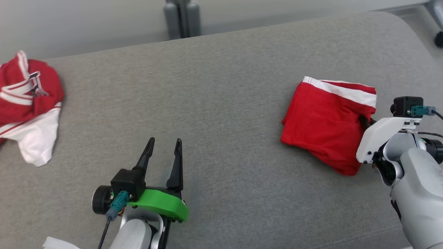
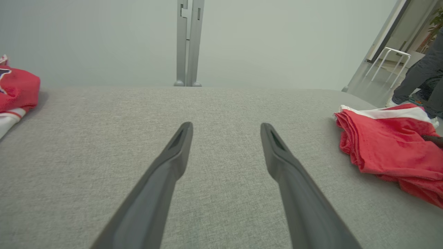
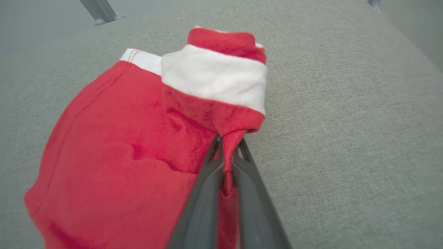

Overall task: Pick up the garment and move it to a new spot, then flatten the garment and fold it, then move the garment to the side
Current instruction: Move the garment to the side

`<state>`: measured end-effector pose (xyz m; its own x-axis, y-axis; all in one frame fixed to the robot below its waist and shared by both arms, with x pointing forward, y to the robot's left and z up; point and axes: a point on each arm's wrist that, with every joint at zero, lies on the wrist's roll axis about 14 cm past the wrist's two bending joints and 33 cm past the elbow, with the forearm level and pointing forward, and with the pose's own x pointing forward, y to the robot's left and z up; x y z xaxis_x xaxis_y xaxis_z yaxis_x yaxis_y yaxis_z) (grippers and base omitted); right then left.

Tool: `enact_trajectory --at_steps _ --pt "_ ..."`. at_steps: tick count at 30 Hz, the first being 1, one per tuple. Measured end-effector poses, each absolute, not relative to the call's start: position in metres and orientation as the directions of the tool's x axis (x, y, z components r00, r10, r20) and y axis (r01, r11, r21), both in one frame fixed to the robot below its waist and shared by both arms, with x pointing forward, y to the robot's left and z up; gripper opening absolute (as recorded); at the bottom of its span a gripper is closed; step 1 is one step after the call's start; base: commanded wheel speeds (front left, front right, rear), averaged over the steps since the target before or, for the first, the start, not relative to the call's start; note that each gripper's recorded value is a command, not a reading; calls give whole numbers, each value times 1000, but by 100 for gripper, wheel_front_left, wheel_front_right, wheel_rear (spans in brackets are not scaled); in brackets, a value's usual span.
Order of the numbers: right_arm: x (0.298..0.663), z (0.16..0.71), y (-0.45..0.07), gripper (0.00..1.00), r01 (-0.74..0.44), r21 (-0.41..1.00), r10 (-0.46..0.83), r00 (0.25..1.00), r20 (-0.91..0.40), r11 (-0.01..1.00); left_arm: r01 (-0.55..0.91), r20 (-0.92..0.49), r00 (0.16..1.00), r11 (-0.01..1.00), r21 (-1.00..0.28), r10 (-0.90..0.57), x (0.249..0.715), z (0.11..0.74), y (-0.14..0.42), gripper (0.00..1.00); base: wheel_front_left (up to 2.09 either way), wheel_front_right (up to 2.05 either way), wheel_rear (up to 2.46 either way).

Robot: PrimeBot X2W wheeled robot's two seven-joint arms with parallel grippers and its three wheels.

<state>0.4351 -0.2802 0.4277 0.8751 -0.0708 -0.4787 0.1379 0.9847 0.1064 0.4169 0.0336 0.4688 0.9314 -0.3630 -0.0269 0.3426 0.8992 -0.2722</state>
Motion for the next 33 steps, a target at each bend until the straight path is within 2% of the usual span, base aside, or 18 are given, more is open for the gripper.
enact_trajectory --at_steps 7,13,20,26,33 --pt "398 416 -331 0 281 87 -204 845 -494 956 477 -35 861 830 -290 -507 425 458 -22 100 0 0 0" --pt "395 409 -351 0 310 36 -250 825 -507 950 490 -58 846 815 -309 -530 427 446 -30 100 0 0 0" --pt "427 421 -359 0 245 -60 -243 840 -485 968 434 -55 882 852 -292 -468 432 449 -4 100 0 0 0" --pt "464 441 -376 0 186 -199 -260 846 -465 962 375 -71 911 889 -264 -406 434 445 24 100 0 0 0" --pt "486 446 -405 0 197 -299 -325 818 -475 934 308 -101 936 923 -229 -337 435 438 56 100 0 0 0"
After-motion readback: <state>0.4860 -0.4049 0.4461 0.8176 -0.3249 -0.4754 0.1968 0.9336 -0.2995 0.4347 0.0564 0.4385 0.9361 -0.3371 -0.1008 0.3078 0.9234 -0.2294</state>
